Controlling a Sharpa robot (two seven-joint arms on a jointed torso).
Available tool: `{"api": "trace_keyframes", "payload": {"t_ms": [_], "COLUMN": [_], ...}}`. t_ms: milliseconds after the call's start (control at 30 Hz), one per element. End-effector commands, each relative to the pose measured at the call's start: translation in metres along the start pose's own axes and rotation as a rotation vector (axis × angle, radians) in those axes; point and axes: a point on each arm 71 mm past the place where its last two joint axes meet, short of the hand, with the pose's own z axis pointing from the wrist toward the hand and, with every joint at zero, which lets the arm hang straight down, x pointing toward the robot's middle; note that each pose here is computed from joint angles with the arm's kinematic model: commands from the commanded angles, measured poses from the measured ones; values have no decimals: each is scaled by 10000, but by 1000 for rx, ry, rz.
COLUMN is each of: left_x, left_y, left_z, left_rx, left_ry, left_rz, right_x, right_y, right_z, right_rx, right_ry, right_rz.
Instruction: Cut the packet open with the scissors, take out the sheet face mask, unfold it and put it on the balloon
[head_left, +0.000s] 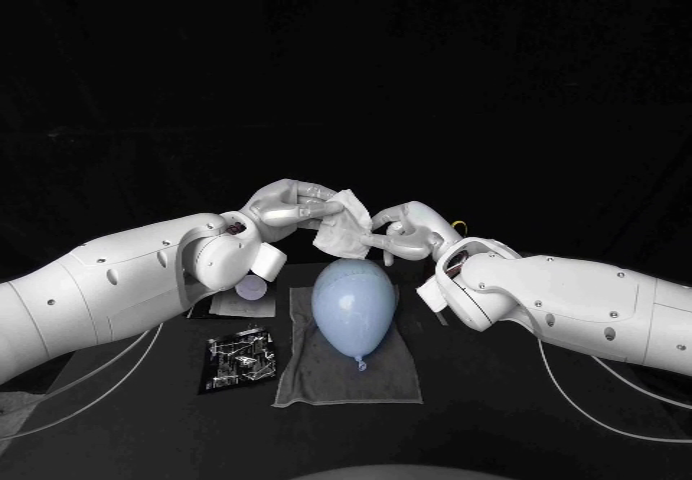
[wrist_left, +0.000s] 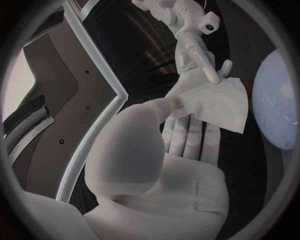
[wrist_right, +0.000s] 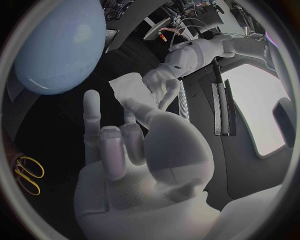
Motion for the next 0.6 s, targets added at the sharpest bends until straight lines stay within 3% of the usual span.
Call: {"api": "trace_keyframes", "payload": {"t_ms": [33, 600], "left_x": [15, 12], "left_y": [-30, -26], "left_z": [22, 47], "left_rx": [21, 24], "left_ry": [1, -6], "left_rz": [-7, -5], "right_x": [51, 24], "right_y": [-22, -87], "right_z": [3, -7], "right_rx": [20, 55], "right_ry": [63, 84], "right_rz": [-34, -58]}}
